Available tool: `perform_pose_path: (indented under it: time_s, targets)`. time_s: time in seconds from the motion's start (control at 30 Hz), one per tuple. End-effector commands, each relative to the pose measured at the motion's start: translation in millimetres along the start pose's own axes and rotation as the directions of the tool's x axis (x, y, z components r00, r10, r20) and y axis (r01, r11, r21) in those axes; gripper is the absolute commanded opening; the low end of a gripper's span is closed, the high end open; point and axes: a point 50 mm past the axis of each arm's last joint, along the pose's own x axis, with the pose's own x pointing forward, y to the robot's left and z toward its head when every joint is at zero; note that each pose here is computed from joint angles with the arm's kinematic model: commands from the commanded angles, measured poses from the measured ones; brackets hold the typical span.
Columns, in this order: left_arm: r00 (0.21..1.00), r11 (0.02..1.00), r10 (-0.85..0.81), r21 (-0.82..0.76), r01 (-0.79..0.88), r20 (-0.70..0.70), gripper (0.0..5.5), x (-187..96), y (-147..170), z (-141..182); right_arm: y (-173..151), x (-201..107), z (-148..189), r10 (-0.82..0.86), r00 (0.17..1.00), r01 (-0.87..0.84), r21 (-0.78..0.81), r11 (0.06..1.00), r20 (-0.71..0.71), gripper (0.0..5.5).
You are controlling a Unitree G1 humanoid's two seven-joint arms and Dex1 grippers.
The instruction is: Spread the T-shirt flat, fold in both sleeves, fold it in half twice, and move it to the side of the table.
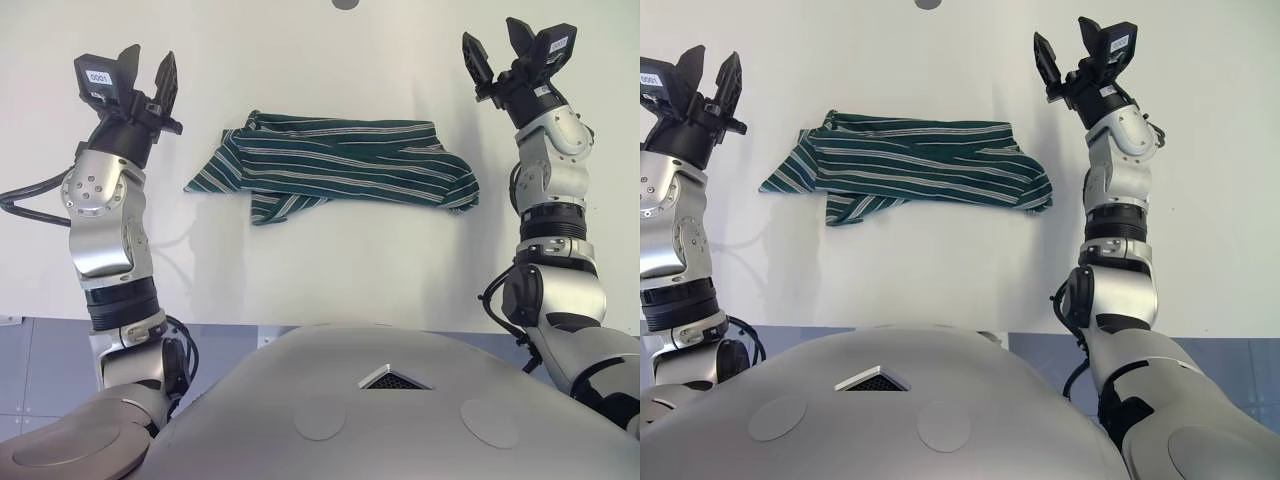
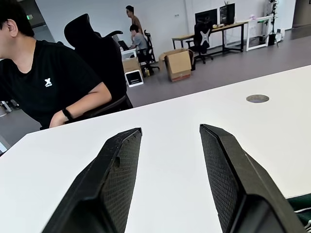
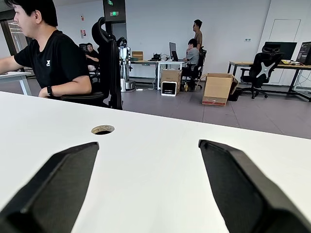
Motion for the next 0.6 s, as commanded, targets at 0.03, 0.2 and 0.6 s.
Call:
perform_pose_path:
  time_s: [0.03,0.2,0.6]
  targets:
    - [1.000,1.000,-0.015,0.010,0.016,-0.009,2.18,-1.4,-1.5,0.1,-5.5,-1.8,2.3,-0.011,1.000,0.011,-0.012,1.000,-0.001,3.83]
    - [1.000,1.000,-0.024,0.008,0.025,-0.018,2.18,-3.1,-0.9,-1.2,-7.6,-2.8,2.8,-0.005,1.000,0.004,-0.011,1.000,-0.007,3.83]
    - [0.914,0.942,-0.336,-0.056,0.332,-0.228,2.18,-31.8,-11.1,-21.9,-16.5,-92.9,8.5,0.556,0.729,-0.456,0.322,0.830,-0.400,3.65]
